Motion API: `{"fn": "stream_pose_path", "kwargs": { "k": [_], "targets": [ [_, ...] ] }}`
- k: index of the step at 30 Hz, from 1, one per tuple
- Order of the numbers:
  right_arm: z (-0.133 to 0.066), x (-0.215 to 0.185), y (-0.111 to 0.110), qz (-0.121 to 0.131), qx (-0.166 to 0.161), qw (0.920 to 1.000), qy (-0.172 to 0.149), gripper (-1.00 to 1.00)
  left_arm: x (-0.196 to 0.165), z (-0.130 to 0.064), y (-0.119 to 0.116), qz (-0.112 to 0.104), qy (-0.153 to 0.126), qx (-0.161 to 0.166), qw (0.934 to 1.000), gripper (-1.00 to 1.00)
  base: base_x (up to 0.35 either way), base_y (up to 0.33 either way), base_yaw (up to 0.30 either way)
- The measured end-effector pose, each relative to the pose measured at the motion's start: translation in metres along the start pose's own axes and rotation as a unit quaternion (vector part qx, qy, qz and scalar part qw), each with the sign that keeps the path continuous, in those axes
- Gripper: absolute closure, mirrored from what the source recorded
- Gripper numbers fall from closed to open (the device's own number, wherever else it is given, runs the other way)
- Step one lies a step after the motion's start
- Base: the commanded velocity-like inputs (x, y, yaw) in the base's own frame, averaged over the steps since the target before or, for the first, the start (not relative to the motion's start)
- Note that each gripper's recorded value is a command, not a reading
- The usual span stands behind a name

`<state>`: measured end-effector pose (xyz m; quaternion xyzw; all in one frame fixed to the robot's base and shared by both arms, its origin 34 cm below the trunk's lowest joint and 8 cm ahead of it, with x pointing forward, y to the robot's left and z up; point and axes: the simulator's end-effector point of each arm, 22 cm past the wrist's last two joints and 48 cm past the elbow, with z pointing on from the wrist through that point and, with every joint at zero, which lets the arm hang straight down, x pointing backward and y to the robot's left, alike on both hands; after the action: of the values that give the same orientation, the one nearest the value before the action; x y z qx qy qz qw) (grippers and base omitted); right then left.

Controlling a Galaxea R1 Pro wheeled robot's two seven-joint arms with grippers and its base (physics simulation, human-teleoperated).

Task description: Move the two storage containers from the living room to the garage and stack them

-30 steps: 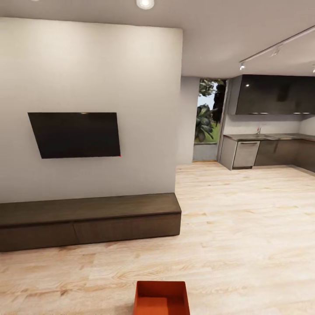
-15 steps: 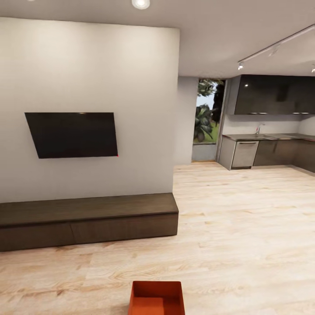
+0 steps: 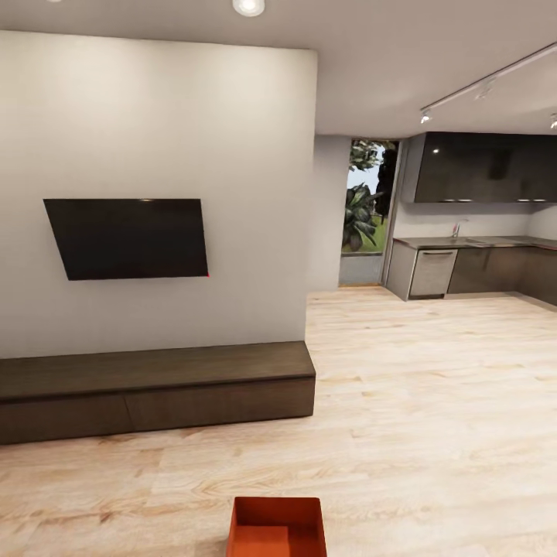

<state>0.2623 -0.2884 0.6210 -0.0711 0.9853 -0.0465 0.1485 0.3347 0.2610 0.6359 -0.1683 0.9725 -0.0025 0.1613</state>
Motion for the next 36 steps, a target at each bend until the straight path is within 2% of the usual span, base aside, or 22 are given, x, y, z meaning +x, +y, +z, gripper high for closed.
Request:
{"fn": "stream_pose_path", "kwargs": {
  "k": [10,19,36],
  "targets": [
    [0.0000,-0.0001,0.0007,0.000,0.000,1.0000,0.000,-1.00,-0.0002,0.0000,0.0004,0.000,0.000,0.000,1.0000,-1.00,0.000,0.007,0.000],
    [0.0000,-0.0001,0.0007,0.000,0.000,1.0000,0.000,-1.00,0.0002,0.0000,-0.0005,0.000,0.000,0.000,1.0000,-1.00,0.000,0.118,0.000],
    [0.0000,0.0000,-0.0002,-0.004,0.000,1.0000,0.000,-1.00,0.0001,0.0000,-0.0002,0.000,0.000,0.000,1.0000,-1.00,0.000,0.006,0.000]
  ]
}}
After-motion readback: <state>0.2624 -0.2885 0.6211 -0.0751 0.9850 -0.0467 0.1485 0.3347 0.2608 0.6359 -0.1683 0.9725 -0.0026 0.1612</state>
